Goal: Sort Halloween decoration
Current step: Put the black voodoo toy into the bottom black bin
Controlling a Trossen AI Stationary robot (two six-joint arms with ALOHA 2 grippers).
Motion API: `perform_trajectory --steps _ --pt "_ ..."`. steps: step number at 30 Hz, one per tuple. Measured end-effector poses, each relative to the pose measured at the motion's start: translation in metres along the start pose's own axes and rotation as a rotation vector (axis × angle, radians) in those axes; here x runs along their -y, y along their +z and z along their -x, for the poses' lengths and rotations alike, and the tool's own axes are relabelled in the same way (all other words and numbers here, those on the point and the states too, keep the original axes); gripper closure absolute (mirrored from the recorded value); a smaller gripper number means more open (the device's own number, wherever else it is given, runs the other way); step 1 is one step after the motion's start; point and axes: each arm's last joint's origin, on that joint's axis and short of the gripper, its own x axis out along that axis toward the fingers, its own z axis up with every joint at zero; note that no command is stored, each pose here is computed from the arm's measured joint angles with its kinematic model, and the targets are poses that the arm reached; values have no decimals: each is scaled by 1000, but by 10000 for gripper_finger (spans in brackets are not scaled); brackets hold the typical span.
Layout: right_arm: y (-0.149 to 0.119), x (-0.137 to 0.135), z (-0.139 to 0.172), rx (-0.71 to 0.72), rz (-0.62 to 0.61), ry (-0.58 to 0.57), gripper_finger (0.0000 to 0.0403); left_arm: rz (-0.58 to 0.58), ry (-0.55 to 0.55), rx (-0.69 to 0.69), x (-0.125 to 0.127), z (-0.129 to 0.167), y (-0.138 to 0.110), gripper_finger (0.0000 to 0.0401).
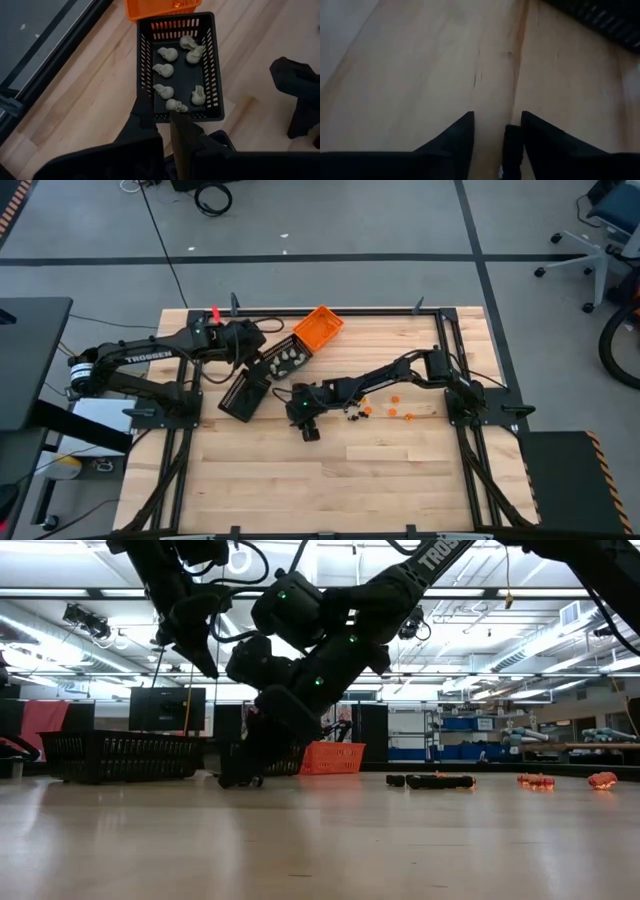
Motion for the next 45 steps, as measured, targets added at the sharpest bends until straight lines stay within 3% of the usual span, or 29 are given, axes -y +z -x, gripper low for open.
perform_trajectory --steps 14,19,24,34,40,45 --pt "-1 1 1 -9 -15 54 374 6 0 2 0 0 0 401" --pt "1 7 2 32 -74 91 372 5 3 -11 0 0 -1 401" --pt "8 18 4 126 -129 107 357 -42 12 -143 0 2 -15 401" --pt "31 51 17 446 -209 91 361 -112 28 -314 5 8 -33 401" --pt "42 60 25 599 -162 55 361 -149 25 -363 12 13 -41 401" --pt "45 61 27 624 -119 -19 361 -190 48 -357 16 17 -44 401"
